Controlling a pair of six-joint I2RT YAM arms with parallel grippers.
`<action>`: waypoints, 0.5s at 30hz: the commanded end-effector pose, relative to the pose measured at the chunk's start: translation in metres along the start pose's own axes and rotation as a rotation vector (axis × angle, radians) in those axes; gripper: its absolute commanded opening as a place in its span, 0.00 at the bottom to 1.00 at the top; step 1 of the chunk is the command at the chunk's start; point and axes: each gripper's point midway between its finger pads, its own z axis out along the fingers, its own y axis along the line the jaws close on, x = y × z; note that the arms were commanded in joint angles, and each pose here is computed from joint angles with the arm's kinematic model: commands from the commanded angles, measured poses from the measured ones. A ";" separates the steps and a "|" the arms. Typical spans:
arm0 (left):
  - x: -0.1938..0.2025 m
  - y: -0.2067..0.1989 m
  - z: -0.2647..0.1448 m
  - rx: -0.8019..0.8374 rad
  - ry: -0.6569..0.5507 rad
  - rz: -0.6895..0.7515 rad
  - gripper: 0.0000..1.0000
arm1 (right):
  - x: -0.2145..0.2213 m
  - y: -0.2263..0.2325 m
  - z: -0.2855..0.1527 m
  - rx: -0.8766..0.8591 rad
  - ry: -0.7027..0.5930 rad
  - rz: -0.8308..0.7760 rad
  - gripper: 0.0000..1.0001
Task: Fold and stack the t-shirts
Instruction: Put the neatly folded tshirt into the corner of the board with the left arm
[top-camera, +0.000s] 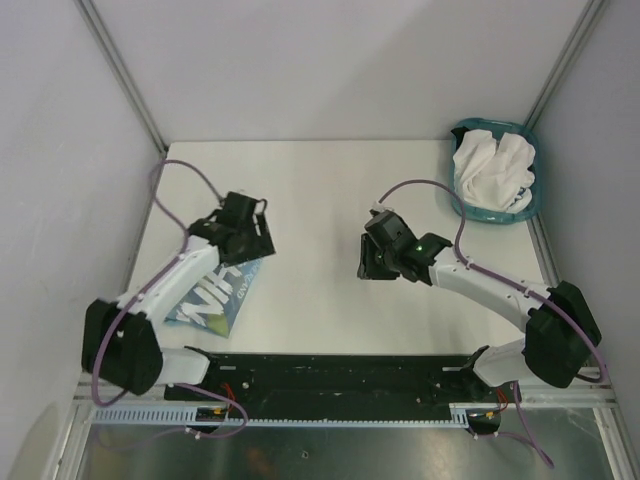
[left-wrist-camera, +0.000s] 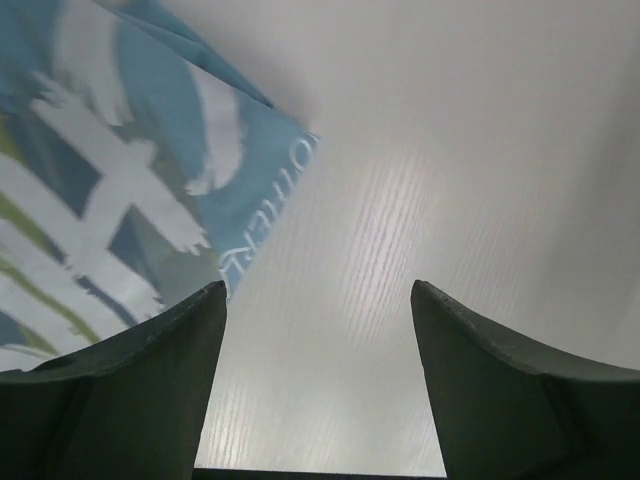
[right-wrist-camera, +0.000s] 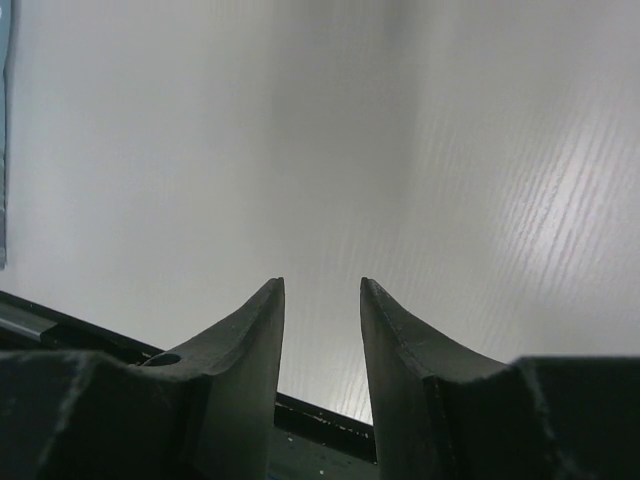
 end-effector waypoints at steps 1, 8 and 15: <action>0.024 -0.030 0.013 0.060 0.086 0.183 0.78 | -0.018 -0.001 -0.011 -0.027 -0.058 0.026 0.41; 0.053 -0.037 0.052 0.029 0.196 0.246 0.75 | -0.025 -0.010 -0.016 -0.017 -0.076 0.046 0.41; 0.063 -0.025 0.079 -0.018 0.228 0.269 0.74 | -0.025 -0.016 -0.018 -0.009 -0.076 0.056 0.41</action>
